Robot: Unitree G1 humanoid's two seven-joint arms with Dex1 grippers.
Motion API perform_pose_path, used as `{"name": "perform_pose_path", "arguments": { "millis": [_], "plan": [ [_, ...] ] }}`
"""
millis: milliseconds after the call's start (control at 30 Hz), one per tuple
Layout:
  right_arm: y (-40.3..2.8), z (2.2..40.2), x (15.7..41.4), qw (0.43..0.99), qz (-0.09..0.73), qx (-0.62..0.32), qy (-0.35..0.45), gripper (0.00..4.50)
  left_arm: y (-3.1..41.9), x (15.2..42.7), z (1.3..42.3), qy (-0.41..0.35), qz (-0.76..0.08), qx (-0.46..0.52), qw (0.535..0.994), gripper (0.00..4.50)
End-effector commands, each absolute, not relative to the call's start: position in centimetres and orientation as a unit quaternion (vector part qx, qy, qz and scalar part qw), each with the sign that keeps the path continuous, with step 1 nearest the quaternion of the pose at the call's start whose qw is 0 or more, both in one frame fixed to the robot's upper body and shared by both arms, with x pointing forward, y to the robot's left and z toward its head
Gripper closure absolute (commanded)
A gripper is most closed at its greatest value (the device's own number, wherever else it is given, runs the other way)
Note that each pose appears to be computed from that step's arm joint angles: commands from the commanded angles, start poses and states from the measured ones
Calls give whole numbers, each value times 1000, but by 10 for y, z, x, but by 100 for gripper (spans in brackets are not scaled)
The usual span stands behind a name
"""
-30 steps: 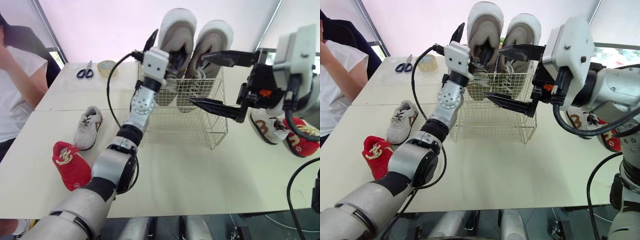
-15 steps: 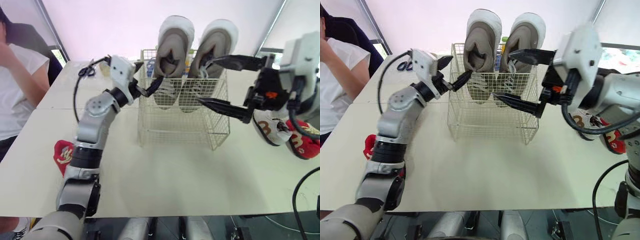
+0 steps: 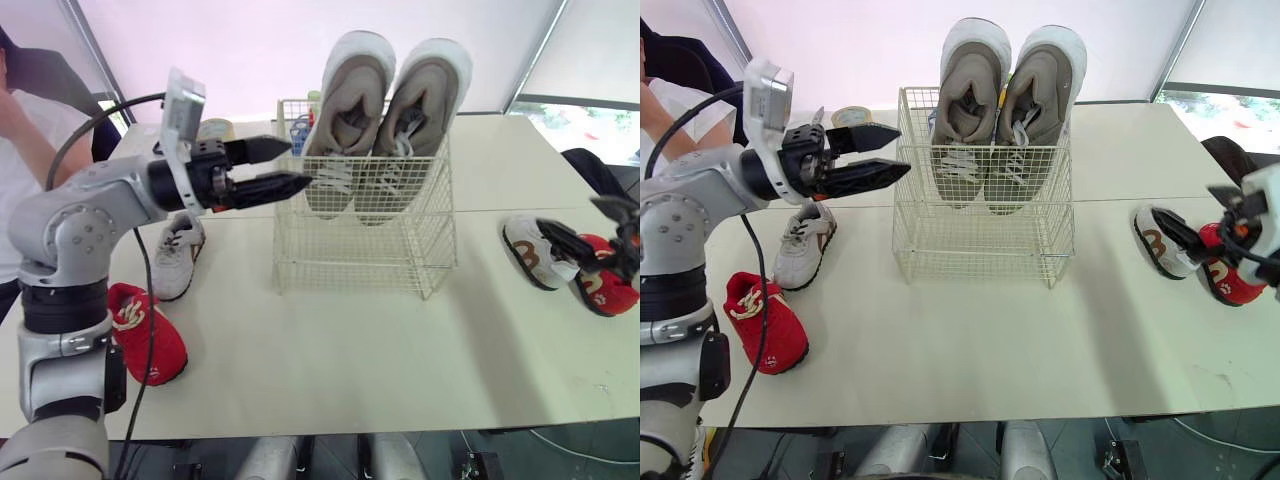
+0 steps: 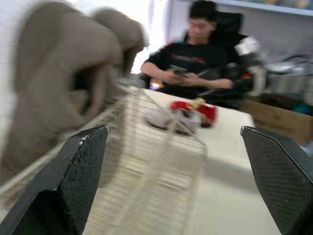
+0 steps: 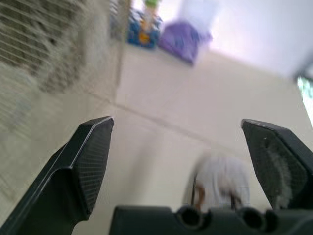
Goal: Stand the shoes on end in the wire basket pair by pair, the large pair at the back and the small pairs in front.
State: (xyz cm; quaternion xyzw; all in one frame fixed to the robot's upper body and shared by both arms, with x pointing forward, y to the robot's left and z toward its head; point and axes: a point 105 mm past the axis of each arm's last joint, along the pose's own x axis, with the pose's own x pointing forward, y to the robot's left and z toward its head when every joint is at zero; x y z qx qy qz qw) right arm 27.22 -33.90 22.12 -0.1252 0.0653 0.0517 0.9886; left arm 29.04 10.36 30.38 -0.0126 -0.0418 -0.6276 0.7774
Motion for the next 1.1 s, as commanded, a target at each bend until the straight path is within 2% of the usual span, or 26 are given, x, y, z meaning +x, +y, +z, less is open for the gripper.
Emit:
{"name": "perform_pose_path", "arguments": {
  "millis": [33,267,433,633,833,933,1100],
  "plan": [
    [-359,218,269,993,14,-109,47,0,97,274,309,-47,-658,-5,751,3],
    [-379,180,284,996,-3,-56,68,0,87,272,309,-51,-659,-3,750,3],
    [-389,165,296,995,-15,-61,78,0,85,272,308,-55,-652,1,756,3],
    [-385,135,310,993,-1,-40,108,0,85,273,305,-58,-638,20,768,3],
    [-380,124,320,992,1,-35,118,0,84,275,305,-66,-628,29,775,3],
    [-378,127,323,994,3,-31,107,80,85,277,305,-68,-622,31,779,0],
    [-372,134,322,993,14,-50,101,321,86,282,303,-68,-612,35,788,0]
  ]
}}
